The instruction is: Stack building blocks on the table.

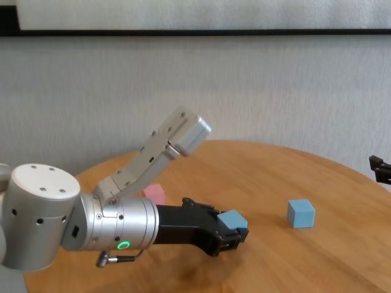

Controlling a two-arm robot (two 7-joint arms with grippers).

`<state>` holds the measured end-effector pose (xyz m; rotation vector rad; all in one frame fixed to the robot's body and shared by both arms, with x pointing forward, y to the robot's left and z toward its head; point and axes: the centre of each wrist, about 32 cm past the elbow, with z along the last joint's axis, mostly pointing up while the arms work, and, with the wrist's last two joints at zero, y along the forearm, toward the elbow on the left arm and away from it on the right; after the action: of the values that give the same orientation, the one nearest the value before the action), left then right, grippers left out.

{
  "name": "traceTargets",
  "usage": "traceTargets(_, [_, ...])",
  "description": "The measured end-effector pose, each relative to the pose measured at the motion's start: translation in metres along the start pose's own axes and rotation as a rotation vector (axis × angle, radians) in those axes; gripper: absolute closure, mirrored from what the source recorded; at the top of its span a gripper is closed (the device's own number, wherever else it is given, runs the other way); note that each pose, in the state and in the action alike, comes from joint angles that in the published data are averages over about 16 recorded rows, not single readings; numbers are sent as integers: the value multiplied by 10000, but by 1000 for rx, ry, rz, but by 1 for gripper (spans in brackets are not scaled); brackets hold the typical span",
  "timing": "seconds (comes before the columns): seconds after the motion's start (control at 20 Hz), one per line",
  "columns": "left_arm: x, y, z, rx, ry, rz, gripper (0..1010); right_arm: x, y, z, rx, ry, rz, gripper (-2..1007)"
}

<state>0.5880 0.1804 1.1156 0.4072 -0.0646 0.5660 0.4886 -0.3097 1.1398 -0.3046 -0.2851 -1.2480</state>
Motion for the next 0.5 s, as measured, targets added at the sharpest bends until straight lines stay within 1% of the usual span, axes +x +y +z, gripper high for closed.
traceTargets(0.25, [-8,-27,-23,2,9,0,604,0,0,0,0,0,0,5])
traceTargets(0.5, [-19,-22,-35,-1,19,10,552,0,0,0,0,0,0,5])
